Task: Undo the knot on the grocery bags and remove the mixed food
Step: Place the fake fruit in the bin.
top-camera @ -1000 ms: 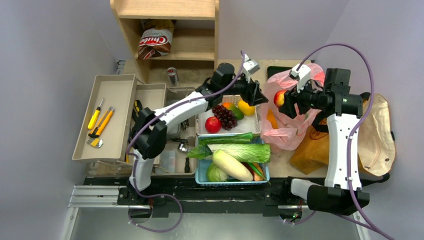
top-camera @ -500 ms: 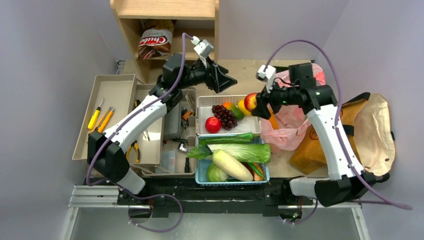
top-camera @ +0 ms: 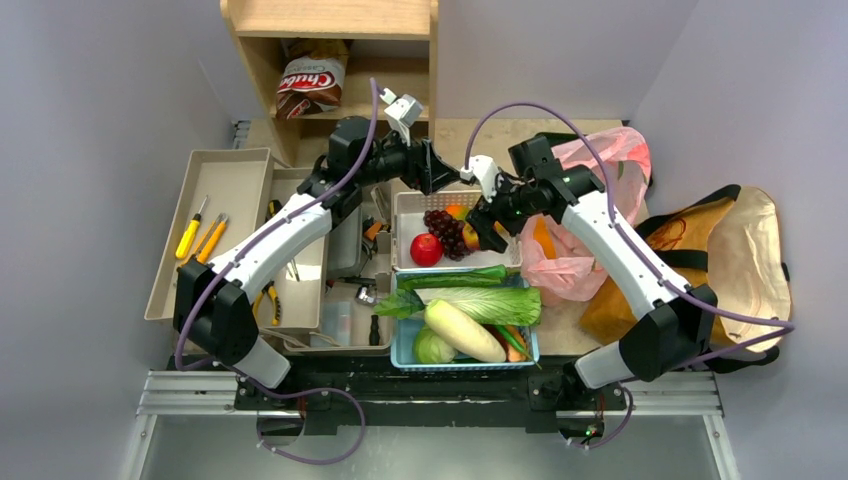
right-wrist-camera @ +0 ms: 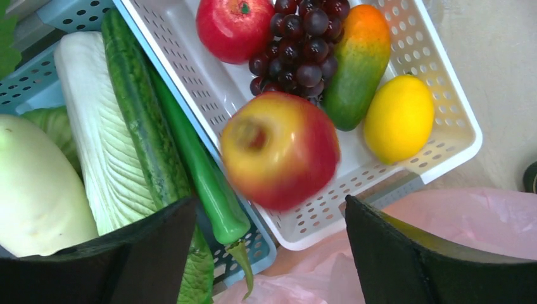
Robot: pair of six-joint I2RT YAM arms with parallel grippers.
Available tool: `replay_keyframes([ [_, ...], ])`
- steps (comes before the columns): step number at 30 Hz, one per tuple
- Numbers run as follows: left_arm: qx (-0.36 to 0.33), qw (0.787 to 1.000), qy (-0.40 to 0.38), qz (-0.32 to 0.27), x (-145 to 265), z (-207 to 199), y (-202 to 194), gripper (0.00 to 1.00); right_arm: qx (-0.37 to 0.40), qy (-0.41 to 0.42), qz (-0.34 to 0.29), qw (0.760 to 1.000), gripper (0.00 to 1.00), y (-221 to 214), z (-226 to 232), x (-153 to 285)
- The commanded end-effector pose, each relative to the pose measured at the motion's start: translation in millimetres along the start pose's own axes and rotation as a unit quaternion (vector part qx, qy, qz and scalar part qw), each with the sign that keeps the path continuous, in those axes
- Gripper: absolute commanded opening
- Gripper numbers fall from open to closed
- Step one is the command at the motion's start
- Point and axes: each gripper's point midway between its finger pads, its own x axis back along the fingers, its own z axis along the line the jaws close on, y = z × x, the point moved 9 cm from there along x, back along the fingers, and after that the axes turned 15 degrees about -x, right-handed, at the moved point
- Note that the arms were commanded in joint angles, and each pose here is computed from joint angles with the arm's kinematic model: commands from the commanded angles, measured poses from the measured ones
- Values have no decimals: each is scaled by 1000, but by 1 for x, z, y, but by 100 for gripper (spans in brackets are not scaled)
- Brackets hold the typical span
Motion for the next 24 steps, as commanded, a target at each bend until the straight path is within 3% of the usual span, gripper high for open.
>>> replay_keyframes([
  [1, -25, 999, -5, -27, 5, -4, 20, 74, -15, -8, -56, 998, 88, 19, 4, 22],
  [3, -22, 999, -8, -27, 3, -3, 20, 74, -22, -1, -75, 997, 92, 22, 9, 35],
  [7, -18, 999, -19, -27, 0, -3, 18, 74, -70, 2, -119, 990, 90, 17, 7, 68],
  [9, -19, 999, -21, -27, -1, -3, 18, 74, -117, -7, -118, 986, 83, 4, -7, 85],
  [14, -16, 999, -28, -27, -5, -2, 16, 72, -182, -89, -70, 977, 45, -35, -45, 109],
  [24, -13, 998, -48, -30, -18, 4, 18, 69, -236, -242, 3, 941, 22, -88, -93, 49],
])
